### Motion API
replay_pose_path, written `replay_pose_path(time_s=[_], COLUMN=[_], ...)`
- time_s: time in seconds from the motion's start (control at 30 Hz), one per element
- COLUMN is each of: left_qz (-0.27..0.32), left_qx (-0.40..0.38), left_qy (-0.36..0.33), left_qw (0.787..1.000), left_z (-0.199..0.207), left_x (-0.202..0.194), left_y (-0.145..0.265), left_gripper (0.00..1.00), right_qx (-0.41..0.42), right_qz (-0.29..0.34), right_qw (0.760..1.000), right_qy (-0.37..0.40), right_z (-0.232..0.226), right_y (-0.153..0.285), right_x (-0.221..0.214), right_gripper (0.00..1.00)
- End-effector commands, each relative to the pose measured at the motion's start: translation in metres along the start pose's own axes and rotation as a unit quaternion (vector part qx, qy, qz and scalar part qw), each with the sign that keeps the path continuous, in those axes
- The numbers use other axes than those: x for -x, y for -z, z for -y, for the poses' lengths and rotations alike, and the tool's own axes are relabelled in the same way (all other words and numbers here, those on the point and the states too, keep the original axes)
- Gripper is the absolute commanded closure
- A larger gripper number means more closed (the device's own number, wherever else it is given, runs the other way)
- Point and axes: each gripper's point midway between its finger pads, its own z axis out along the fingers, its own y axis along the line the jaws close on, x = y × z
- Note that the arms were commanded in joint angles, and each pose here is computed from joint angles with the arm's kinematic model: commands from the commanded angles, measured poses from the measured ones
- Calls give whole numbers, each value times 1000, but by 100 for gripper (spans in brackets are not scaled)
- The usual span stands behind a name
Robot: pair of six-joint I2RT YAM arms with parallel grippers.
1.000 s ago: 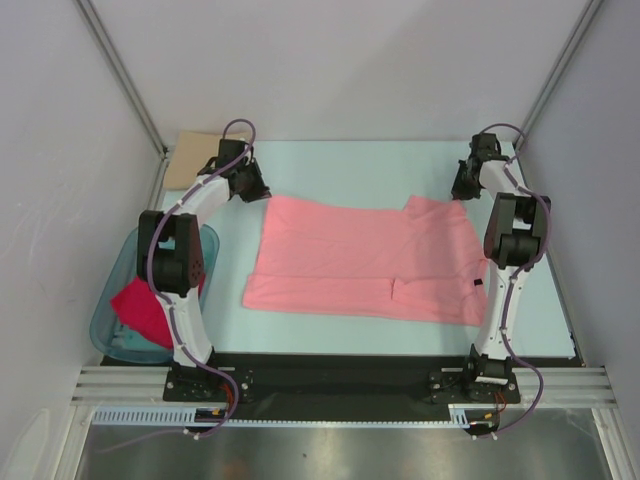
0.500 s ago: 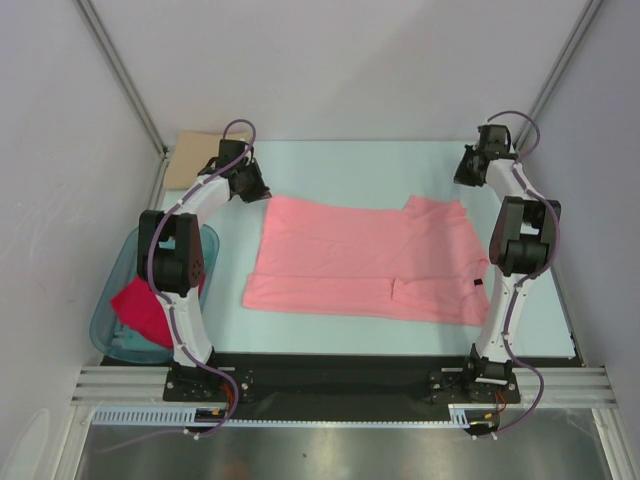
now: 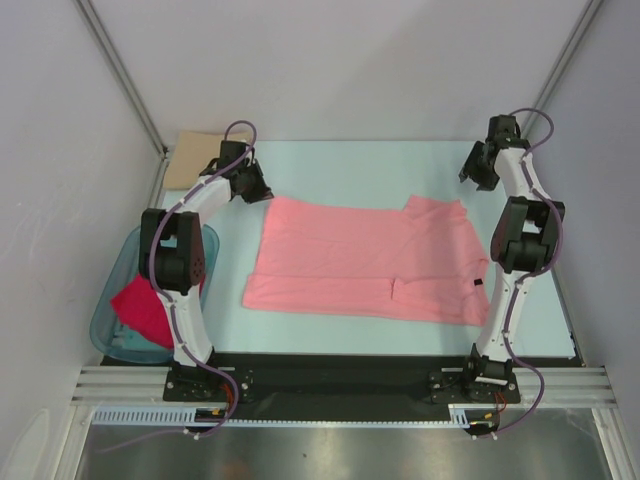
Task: Fold and stack the t-shirts
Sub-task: Fold the tshirt
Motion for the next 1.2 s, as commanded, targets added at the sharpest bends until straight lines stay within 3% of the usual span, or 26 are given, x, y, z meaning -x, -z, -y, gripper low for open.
replay_pose_path(time_s=[0.0, 0.07, 0.23, 0.47, 0.7, 0.83, 0.97, 1.17], left_qz=[21, 20, 20, 20, 18, 16, 22, 18], left_qx=[-28, -29, -30, -30, -34, -39, -32, -33], left_qy=[3, 5, 5, 3, 4, 7, 1, 3], left_qw=[999, 999, 999, 999, 999, 999, 999, 999], left_z=[18, 17, 17, 17, 18, 21, 17, 17], left_x=[16, 14, 15, 14, 13, 12, 15, 12], left_y=[2, 0, 0, 0, -2, -2, 0, -1], left_gripper=[100, 100, 100, 100, 100, 100, 100, 100], right_qx=[-49, -74, -73, -58, -64, -32, -26, 22], right_qz=[-51, -64, -94, -80, -88, -89, -59, -66], right_qw=[995, 992, 983, 970, 963, 955, 957, 964], right_qy=[-71, -75, -141, -222, -246, -281, -282, -258], right_z=[26, 30, 26, 22, 30, 30, 36, 24], right_y=[-15, -22, -33, -27, -23, -29, -34, -45], right_x=[-24, -34, -58, -68, -87, -88, -74, -64], right_gripper=[41, 36, 36, 46, 50, 61, 61, 62])
